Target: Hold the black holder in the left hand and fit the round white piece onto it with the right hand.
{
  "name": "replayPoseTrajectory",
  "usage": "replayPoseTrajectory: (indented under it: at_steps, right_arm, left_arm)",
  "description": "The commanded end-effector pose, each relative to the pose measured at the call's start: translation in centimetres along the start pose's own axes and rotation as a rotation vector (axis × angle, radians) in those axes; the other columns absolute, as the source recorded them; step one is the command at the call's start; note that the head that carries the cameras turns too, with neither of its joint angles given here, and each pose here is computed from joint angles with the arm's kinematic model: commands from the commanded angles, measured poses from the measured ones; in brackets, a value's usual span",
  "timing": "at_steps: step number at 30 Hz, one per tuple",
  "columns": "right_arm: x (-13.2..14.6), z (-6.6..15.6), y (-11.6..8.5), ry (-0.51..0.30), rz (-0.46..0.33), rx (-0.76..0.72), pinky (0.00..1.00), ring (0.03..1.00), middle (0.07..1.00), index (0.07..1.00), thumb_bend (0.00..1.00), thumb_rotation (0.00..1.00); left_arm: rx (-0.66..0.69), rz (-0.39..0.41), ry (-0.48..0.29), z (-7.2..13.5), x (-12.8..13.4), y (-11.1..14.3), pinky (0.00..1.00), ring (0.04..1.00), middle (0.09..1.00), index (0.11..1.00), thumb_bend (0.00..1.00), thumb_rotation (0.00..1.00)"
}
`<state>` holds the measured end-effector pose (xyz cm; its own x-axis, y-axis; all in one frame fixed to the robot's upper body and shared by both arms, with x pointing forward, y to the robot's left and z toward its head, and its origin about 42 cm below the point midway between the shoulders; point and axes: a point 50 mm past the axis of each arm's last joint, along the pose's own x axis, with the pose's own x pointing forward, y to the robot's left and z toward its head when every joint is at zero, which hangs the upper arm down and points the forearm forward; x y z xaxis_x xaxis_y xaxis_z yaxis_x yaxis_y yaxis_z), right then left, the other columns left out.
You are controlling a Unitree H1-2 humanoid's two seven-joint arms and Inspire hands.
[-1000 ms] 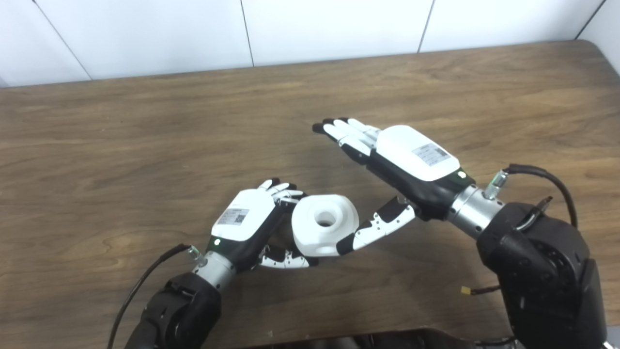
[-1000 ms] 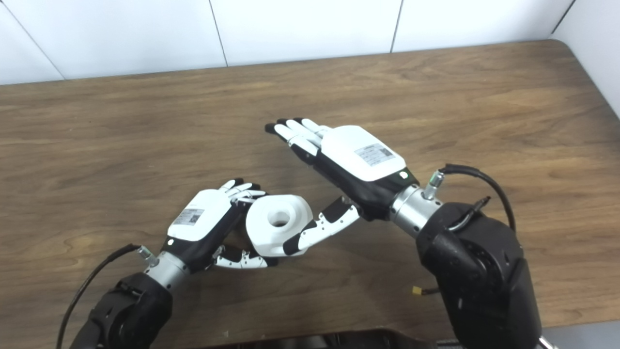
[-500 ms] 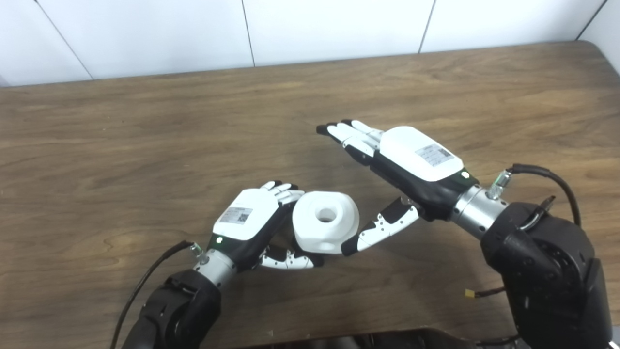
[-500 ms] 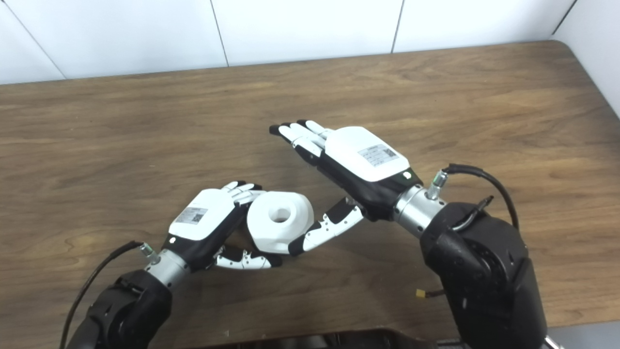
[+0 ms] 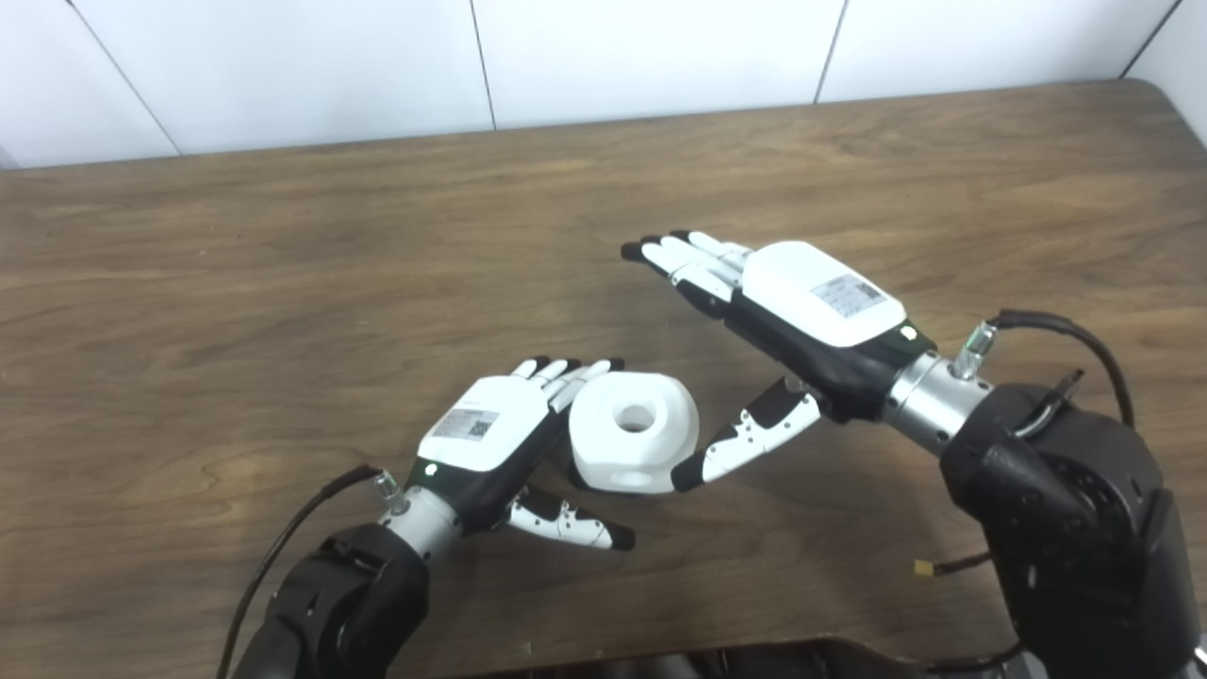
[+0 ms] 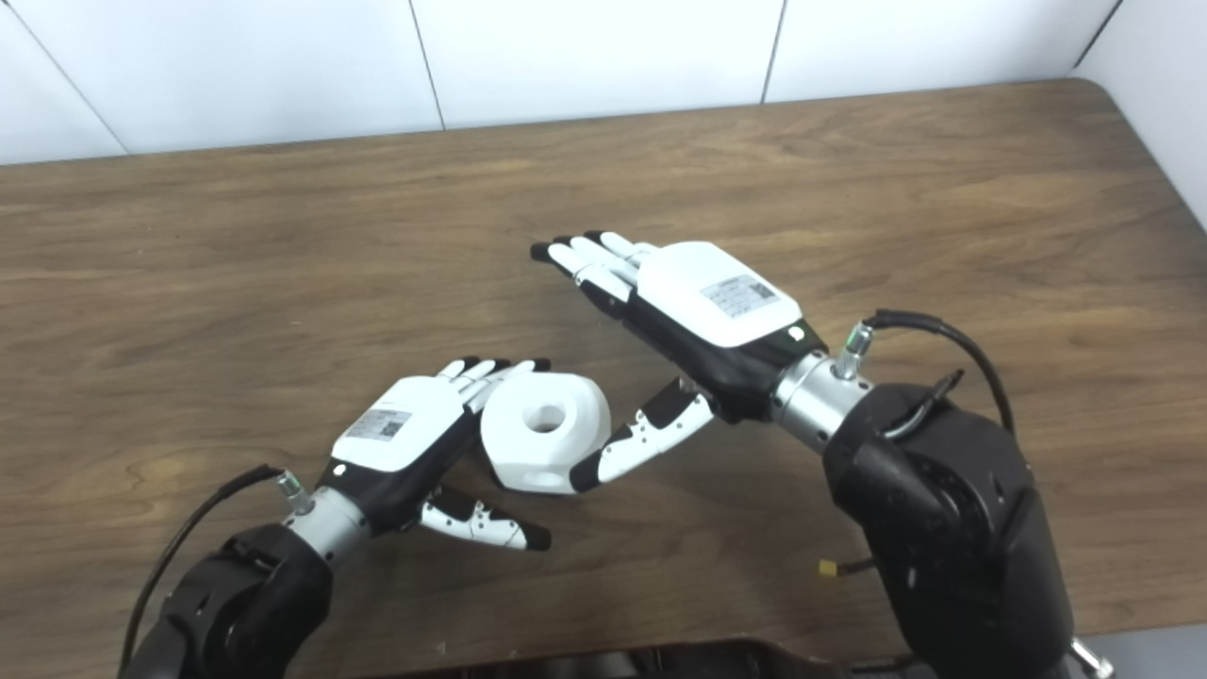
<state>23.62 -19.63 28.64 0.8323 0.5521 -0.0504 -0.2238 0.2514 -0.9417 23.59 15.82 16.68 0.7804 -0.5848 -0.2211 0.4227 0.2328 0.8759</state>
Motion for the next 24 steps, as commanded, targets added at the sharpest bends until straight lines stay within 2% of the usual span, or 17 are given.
replayPoseTrajectory:
  at_steps: [1, 6, 11, 18, 24]
  right_arm:
    - [0.2, 0.4, -1.0, -0.040, -0.046, -0.038, 0.96, 1.000, 0.993, 1.000, 1.00, 0.57]
    - [0.4, 0.1, -1.2, -0.046, -0.045, -0.044, 0.95, 1.000, 0.993, 1.000, 1.00, 0.59]
    - [0.5, -0.1, -1.3, -0.044, -0.048, -0.047, 0.94, 1.000, 0.995, 1.000, 1.00, 0.58]
    - [0.1, -1.0, -1.5, -0.012, -0.051, -0.029, 0.95, 1.000, 0.993, 1.000, 1.00, 0.59]
    - [-0.3, -1.9, -2.1, 0.020, -0.039, -0.033, 0.97, 1.000, 0.995, 1.000, 1.00, 0.59]
  left_arm:
    - [-0.025, -0.109, 0.045, -0.8, -0.2, -1.1, 0.98, 0.972, 0.970, 1.000, 1.00, 0.53]
    - [0.009, -0.104, 0.081, -1.8, -0.4, -0.2, 0.98, 0.984, 0.979, 1.000, 1.00, 0.54]
    - [0.046, -0.060, 0.106, -3.1, -1.2, 1.2, 0.97, 0.989, 0.977, 0.998, 1.00, 0.57]
    - [0.043, 0.058, 0.123, -4.8, -3.6, 3.9, 0.95, 0.972, 0.956, 0.965, 1.00, 0.56]
    - [0.045, 0.133, 0.127, -5.9, -5.9, 5.8, 0.94, 0.963, 0.948, 0.975, 1.00, 0.57]
